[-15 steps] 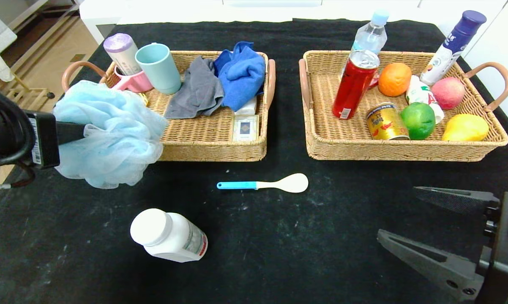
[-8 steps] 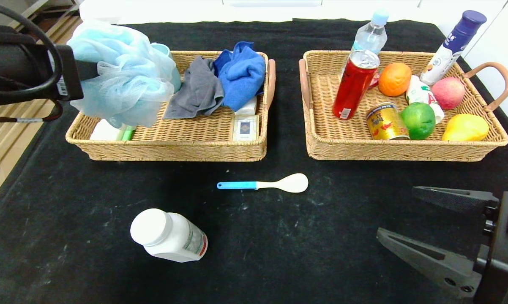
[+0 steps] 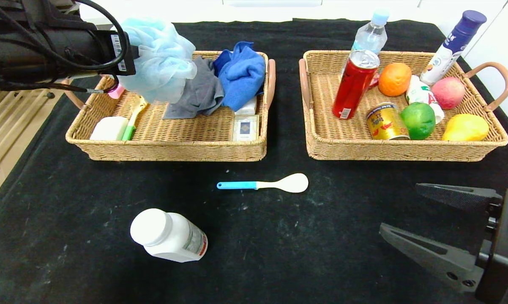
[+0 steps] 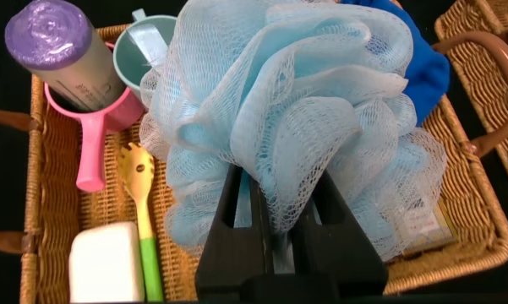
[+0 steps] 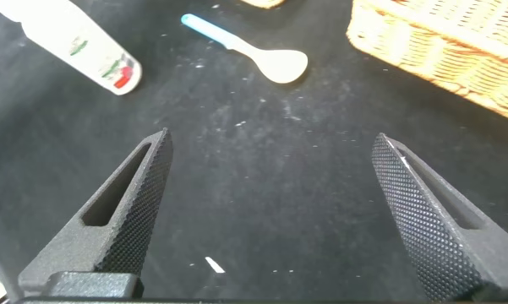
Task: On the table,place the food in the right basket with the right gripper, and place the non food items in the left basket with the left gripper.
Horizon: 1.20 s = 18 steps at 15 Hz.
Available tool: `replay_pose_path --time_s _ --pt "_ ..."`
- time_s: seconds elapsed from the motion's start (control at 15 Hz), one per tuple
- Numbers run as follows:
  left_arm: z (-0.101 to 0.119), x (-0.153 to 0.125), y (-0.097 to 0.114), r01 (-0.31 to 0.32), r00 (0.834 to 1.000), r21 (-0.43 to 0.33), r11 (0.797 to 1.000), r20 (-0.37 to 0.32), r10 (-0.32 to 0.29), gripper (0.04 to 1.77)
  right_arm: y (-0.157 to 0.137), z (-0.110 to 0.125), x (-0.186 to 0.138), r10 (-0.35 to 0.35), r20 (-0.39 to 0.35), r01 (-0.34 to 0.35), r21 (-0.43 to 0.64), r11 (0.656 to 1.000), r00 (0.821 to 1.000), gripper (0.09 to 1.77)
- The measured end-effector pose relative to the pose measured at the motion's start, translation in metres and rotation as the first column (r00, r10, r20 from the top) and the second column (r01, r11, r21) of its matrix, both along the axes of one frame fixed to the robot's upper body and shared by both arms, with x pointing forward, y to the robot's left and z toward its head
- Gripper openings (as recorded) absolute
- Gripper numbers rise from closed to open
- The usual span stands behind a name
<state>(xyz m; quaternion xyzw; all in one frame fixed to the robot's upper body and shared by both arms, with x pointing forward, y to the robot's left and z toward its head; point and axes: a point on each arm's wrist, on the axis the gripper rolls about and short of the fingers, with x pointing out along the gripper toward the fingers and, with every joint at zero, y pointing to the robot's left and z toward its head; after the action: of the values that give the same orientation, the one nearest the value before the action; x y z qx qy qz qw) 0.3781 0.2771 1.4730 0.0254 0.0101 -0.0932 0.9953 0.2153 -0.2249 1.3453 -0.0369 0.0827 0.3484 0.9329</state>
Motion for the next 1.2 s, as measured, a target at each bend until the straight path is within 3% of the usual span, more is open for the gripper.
replay_pose_path --time_s 0.2,0.4,0.73,1.0,1.2 --pt "-0.01 0.017 -0.003 -0.004 1.0 0.004 1.0 -0.017 0.004 0.27 -0.001 0.0 0.001 -0.006 -0.001 0.006 -0.001 1.0 1.0 1.71" --pt "-0.013 0.022 -0.005 -0.001 1.0 0.006 1.0 -0.028 0.001 0.75 0.0 0.0 0.001 -0.007 -0.001 0.007 -0.003 1.0 1.0 1.71" --pt "-0.013 0.019 -0.009 0.011 0.999 0.008 1.0 -0.033 -0.011 1.2 0.0 -0.001 0.001 -0.006 -0.001 0.006 -0.005 1.0 1.0 1.71" --pt "-0.011 0.012 -0.01 0.016 0.999 0.01 1.0 -0.037 -0.015 1.41 -0.001 -0.001 0.001 -0.007 -0.001 0.007 -0.006 1.0 1.0 1.71" --pt "-0.011 -0.01 -0.015 0.044 0.996 0.009 0.999 -0.073 -0.043 1.5 0.0 -0.002 0.001 -0.006 -0.004 0.006 -0.008 1.0 1.0 1.71"
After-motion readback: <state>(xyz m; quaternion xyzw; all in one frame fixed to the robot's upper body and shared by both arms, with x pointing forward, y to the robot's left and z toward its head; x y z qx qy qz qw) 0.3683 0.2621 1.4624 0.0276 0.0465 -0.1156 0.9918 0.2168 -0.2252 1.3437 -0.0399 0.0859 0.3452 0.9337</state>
